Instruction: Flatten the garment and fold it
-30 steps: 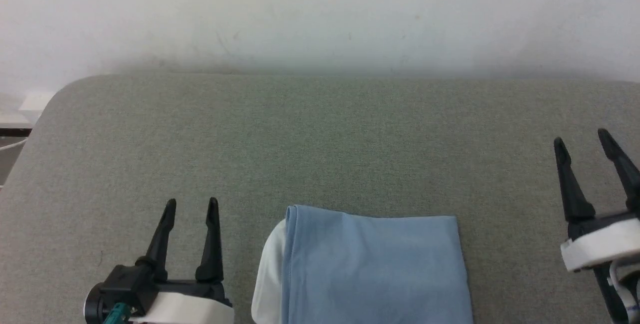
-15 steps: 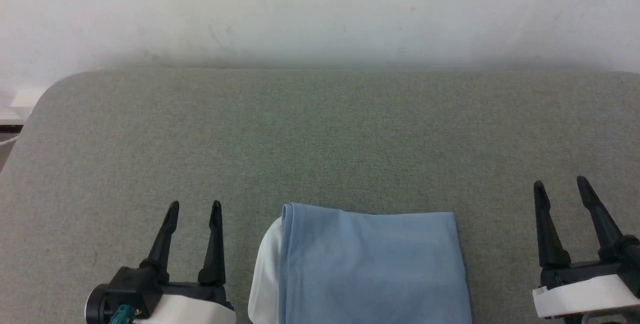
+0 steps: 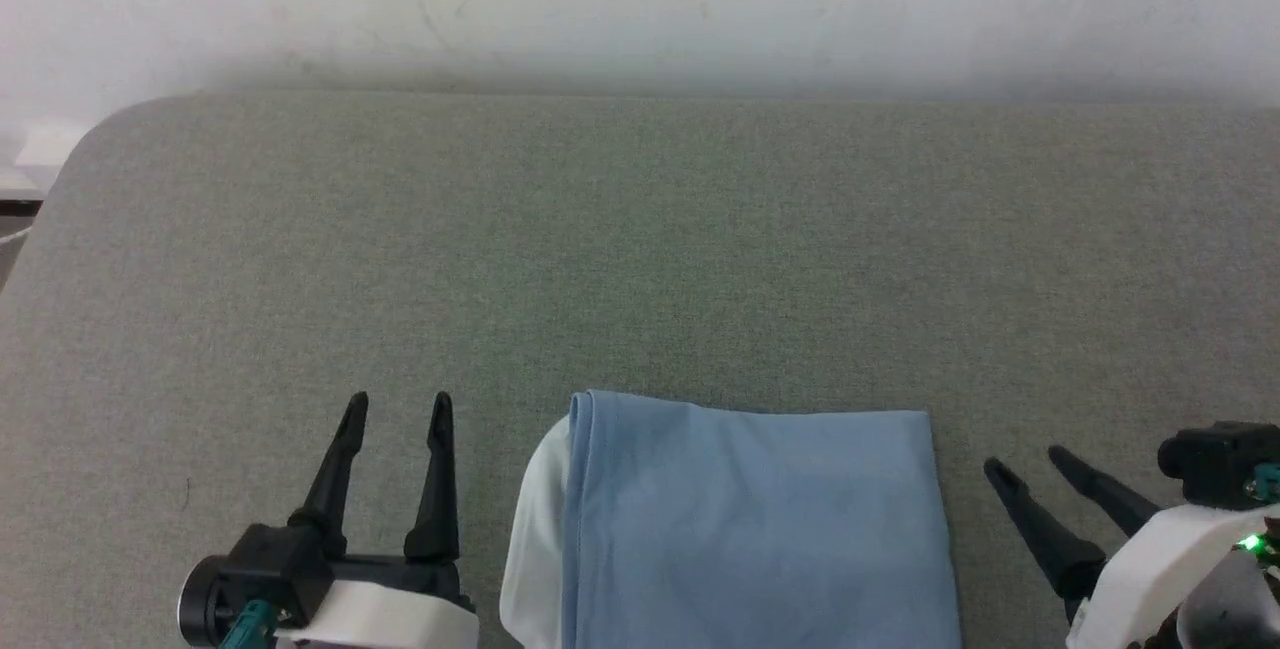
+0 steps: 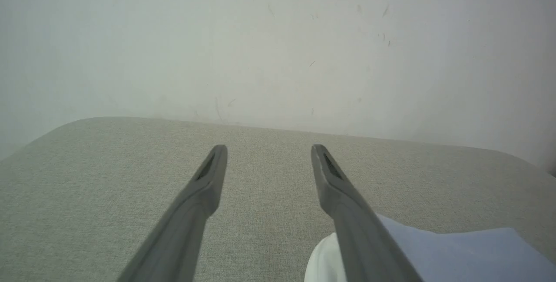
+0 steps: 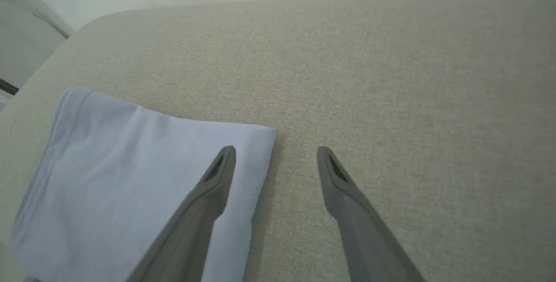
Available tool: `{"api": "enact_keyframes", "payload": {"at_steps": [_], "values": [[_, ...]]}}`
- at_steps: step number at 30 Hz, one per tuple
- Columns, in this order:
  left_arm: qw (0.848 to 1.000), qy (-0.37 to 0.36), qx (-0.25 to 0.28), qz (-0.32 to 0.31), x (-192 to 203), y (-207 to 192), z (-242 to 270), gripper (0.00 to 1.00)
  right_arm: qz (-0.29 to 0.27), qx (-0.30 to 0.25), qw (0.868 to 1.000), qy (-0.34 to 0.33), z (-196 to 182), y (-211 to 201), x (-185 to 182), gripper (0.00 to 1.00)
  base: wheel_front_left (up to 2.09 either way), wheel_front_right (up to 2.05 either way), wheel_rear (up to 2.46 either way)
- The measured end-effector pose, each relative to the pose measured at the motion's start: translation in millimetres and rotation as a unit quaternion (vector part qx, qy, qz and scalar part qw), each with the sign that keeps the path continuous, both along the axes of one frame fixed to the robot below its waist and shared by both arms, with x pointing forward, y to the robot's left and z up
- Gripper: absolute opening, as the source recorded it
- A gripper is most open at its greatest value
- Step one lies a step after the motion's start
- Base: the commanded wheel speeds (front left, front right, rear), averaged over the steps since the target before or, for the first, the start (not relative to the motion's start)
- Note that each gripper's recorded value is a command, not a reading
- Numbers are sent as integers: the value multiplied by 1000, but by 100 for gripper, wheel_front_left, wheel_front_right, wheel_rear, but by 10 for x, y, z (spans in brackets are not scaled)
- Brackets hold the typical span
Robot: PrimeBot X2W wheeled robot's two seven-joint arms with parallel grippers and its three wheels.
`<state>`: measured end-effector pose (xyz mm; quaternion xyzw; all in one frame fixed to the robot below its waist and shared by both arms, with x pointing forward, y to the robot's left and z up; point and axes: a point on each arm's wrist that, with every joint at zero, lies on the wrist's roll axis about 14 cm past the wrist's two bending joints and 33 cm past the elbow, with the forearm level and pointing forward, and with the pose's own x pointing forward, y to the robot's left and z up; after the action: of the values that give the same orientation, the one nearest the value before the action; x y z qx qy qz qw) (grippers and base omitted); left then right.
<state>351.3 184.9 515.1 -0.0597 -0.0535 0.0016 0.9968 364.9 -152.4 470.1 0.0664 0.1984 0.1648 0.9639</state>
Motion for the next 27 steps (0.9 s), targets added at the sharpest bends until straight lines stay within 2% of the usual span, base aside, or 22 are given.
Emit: {"api": "enact_keyframes", "payload": {"at_steps": [5,9,14,20,21,22,23,27], "values": [[1000,7,4,3,55,23,-45,100,29,46,988,145,-305,80,-158,100,0,0,0],[1000,12,4,2,83,24,-80,100,48,80,966,242,-553,202,-313,100,0,0,0],[1000,17,6,8,103,63,-109,100,64,107,945,304,-758,384,-396,100,0,0,0],[999,28,8,16,105,110,-171,100,90,94,937,324,-915,569,-337,100,0,0,0],[999,30,9,17,103,114,-183,100,96,91,937,323,-927,610,-322,87,0,0,0],[999,31,9,18,102,119,-190,100,101,87,937,323,-943,643,-313,36,0,0,0],[999,32,9,18,100,123,-197,100,106,82,937,322,-955,667,-304,0,0,0,0],[999,27,9,17,111,116,-168,100,114,65,943,305,-976,705,-264,0,0,0,0]]}}
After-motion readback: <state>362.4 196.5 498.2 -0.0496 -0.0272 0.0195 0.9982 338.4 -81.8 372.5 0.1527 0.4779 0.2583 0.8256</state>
